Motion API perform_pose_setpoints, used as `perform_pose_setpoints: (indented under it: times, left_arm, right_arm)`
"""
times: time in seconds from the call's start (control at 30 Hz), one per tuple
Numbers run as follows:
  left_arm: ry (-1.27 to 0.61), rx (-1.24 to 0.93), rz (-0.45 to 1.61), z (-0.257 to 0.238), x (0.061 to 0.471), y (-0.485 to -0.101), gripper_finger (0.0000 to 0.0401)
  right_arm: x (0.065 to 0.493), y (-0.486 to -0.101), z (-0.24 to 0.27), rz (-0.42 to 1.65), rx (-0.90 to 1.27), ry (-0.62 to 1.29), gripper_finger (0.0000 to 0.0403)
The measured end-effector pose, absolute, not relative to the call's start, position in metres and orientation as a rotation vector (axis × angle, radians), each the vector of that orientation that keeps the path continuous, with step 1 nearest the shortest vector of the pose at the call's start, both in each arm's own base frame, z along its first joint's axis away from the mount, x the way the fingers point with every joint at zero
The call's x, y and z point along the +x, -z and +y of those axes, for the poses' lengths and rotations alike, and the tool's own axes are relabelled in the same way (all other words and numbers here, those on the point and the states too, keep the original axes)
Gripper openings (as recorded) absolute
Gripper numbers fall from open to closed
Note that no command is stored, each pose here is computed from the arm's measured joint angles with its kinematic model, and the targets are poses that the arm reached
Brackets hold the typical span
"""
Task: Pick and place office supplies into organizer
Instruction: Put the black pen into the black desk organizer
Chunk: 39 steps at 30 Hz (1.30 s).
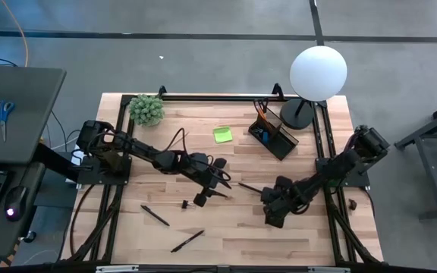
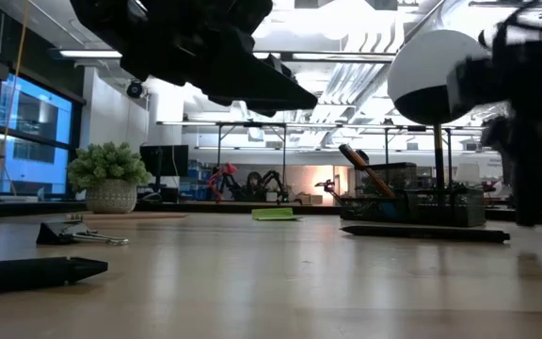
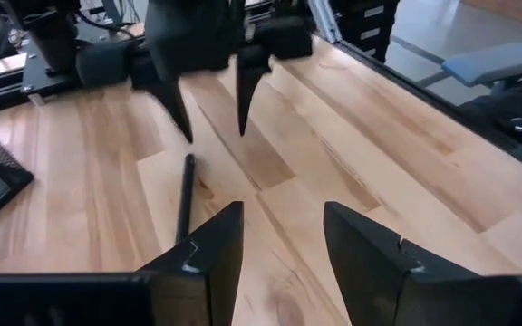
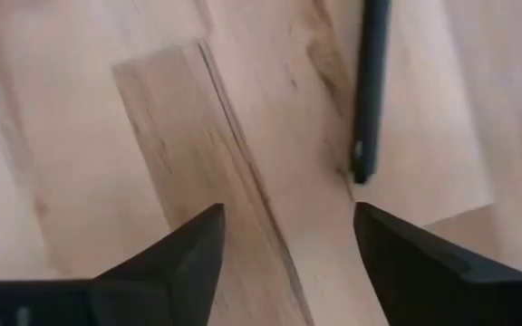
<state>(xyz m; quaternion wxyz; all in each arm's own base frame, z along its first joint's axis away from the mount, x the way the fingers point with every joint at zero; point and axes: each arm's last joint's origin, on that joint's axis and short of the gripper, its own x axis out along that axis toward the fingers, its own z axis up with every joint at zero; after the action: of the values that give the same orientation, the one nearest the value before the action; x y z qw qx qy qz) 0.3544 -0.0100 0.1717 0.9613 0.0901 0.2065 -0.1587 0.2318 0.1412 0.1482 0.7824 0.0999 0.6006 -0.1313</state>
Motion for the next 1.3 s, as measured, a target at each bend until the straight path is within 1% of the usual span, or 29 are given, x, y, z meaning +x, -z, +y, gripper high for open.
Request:
perform_pose_setpoints:
  times: [0.13, 0.27, 0.43, 0.6, 0.9, 1.07, 1.17, 1.3]
  left_arm:
    - [0.297, 0.189, 0.423, -0.009, 0.355, -0.171, 0.0138]
    - [0.281, 0.189, 0.428, -0.009, 0.355, -0.171, 0.0138]
    - [0.263, 0.182, 0.447, -0.008, 0.354, -0.170, 0.0135]
    - [0.238, 0.187, 0.458, -0.008, 0.354, -0.169, 0.0131]
    - [0.237, 0.187, 0.458, -0.007, 0.354, -0.169, 0.0127]
    - [0.234, 0.187, 0.476, -0.007, 0.353, -0.168, 0.0126]
    - [0.198, 0.195, 0.526, -0.006, 0.351, -0.164, 0.0126]
    - [0.147, 0.212, 0.545, -0.005, 0.350, -0.163, 0.0126]
  right_arm:
    - [0.234, -0.163, 0.139, 1.210, 0.142, 0.310, 0.0202]
    - [0.236, -0.160, 0.137, 1.157, 0.071, 0.363, 0.0172]
    - [0.238, -0.141, 0.140, 1.223, 0.015, 0.366, 0.0144]
    - [0.239, -0.132, 0.140, 1.264, -0.013, 0.363, 0.0120]
    - [0.243, -0.131, 0.137, 1.274, -0.002, 0.344, 0.0076]
    - [0.246, -0.123, 0.128, 1.256, 0.072, 0.317, 0.0048]
    - [0.244, -0.115, 0.123, 1.257, 0.128, 0.293, 0.0034]
    - [0.240, -0.112, 0.123, 1.270, 0.120, 0.295, 0.0022]
